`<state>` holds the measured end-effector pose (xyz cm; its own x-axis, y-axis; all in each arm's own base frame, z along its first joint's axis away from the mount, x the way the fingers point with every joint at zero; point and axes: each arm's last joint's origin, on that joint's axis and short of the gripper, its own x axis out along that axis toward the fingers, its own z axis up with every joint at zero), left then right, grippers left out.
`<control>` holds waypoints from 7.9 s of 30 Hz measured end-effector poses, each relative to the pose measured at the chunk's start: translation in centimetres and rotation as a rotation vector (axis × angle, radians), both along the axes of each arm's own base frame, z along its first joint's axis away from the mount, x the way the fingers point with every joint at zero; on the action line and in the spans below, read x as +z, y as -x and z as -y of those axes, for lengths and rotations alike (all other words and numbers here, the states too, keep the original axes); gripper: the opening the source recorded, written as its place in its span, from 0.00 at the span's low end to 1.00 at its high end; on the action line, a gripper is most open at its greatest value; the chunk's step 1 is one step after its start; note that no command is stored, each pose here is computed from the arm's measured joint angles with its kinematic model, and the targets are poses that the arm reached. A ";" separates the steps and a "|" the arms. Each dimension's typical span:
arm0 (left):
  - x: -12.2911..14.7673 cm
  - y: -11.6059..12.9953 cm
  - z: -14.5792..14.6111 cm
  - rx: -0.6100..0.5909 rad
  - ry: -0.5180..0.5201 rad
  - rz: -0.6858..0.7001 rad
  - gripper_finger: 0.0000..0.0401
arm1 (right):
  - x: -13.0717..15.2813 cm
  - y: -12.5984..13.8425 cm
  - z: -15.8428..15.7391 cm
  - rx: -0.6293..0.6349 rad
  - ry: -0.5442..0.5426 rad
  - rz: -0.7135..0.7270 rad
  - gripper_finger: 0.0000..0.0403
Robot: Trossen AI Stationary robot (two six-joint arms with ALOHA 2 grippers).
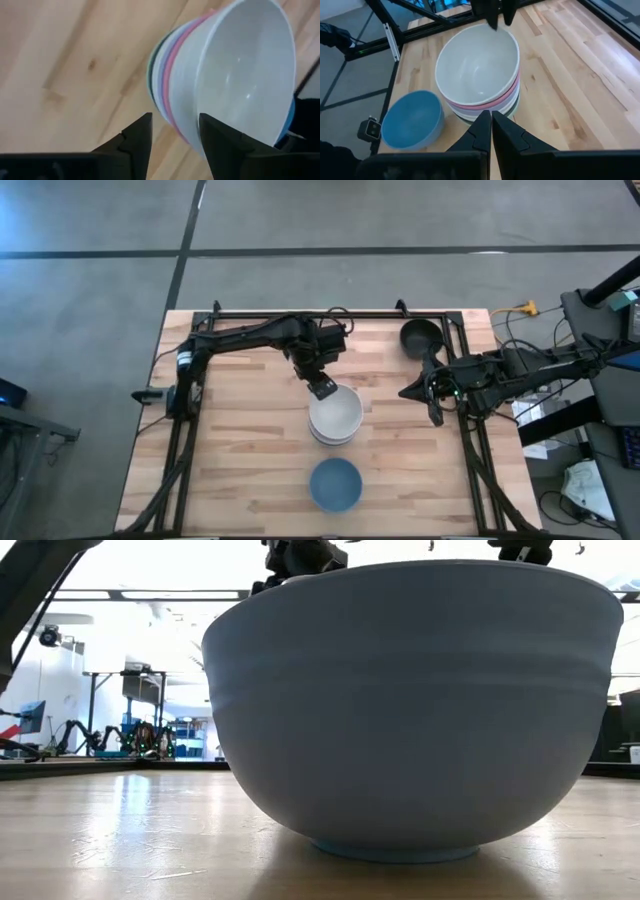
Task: Nest bowls inside each other
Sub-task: Stack the white bowl on top of the stacked pink bowl, then stack the black bowl on top of the stacked white bowl
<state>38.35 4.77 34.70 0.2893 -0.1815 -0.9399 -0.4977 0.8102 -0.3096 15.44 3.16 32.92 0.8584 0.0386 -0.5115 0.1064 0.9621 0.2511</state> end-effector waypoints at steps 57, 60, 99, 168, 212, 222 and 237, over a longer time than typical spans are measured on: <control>-3.9 -3.0 -2.1 -0.065 0.029 0.262 0.00 | 0.0 0.0 0.0 0.000 0.000 -0.001 0.02; -4.0 -2.9 -2.2 -0.068 0.045 0.263 0.00 | 0.0 0.0 0.0 -0.001 0.000 -0.001 0.02; -4.0 -1.9 8.4 -0.255 0.195 0.440 0.00 | -1.4 -3.6 -0.6 -0.037 0.003 -0.035 0.02; -7.9 20.3 6.2 -0.078 -0.031 0.324 0.00 | -0.1 -2.2 5.5 0.017 -0.097 0.140 0.02; -9.3 20.3 6.2 -0.194 -0.068 0.358 0.00 | -0.2 -22.4 -8.1 0.689 0.670 -0.732 0.02; -9.3 20.3 6.2 -0.178 -0.059 0.355 0.00 | -1.7 -22.6 -8.3 0.587 0.522 -0.799 0.05; -9.8 20.4 6.2 -0.172 -0.055 0.337 0.00 | 2.8 -21.2 -7.7 0.503 0.435 -0.625 0.30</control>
<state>17.95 -1.47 24.87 0.5534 -0.2064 -0.8069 -0.2305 0.8930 -0.3865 36.65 10.88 35.69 0.3544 0.0281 -0.9347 -0.3567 0.9280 -0.1073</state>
